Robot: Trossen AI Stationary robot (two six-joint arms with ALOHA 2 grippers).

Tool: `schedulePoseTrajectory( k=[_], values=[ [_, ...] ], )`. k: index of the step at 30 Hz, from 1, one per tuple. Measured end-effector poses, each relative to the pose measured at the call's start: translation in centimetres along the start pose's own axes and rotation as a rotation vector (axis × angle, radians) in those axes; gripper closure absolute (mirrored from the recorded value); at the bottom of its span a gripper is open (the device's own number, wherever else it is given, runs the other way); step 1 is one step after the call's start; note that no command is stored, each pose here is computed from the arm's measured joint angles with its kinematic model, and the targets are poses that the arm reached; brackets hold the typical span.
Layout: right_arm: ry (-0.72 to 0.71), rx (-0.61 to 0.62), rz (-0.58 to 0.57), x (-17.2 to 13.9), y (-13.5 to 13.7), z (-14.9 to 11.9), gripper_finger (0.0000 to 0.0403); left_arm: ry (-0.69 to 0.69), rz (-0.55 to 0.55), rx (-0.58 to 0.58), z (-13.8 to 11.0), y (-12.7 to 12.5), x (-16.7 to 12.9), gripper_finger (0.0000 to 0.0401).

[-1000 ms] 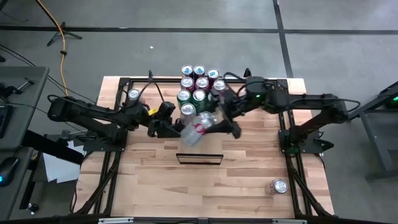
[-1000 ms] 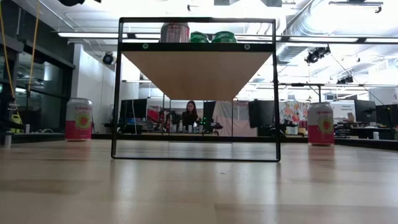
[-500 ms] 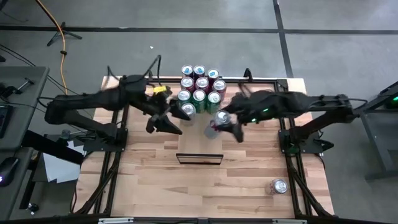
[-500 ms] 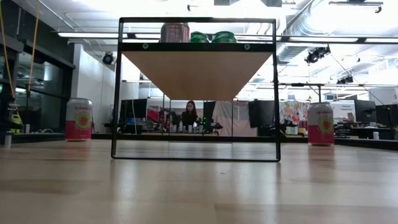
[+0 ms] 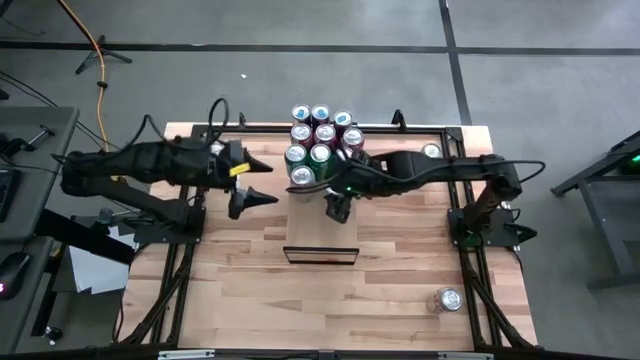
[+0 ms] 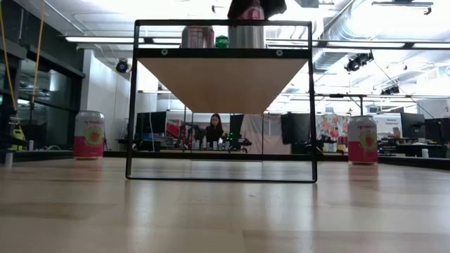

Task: Place canned beverage on shelf
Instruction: Put the top red silver soda on the shelf

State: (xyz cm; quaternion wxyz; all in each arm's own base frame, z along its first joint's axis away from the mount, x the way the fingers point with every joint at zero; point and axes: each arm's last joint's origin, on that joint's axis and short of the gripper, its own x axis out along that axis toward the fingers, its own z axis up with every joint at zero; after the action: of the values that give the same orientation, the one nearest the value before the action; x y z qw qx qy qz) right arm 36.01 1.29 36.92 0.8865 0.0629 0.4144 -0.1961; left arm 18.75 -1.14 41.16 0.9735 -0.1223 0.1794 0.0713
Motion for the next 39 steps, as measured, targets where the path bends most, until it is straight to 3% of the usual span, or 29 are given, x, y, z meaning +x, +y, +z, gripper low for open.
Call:
schedulePoseTrajectory(
  k=[6, 9, 13, 39],
  values=[
    [-0.002, 0.117, -0.019, 0.5, -0.8, 0.2, 0.0116, -0.182, 0.019, -0.052, -2.8, 0.8, -1.0, 0.0069],
    [-0.019, 0.138, -0.013, 0.5, -0.7, 0.3, 0.0116, -0.207, 0.066, -0.077, -3.7, 1.3, -1.4, 0.0069],
    [-0.024, 0.151, -0.01, 0.5, -0.7, 0.4, 0.0116, -0.179, 0.076, -0.13, -4.5, 1.6, -1.5, 0.0069],
    [-0.032, 0.174, -0.022, 0.4, -0.4, 0.3, 0.0116, -0.104, 0.102, -0.112, -5.0, 1.3, 0.6, 0.0069]
  ],
)
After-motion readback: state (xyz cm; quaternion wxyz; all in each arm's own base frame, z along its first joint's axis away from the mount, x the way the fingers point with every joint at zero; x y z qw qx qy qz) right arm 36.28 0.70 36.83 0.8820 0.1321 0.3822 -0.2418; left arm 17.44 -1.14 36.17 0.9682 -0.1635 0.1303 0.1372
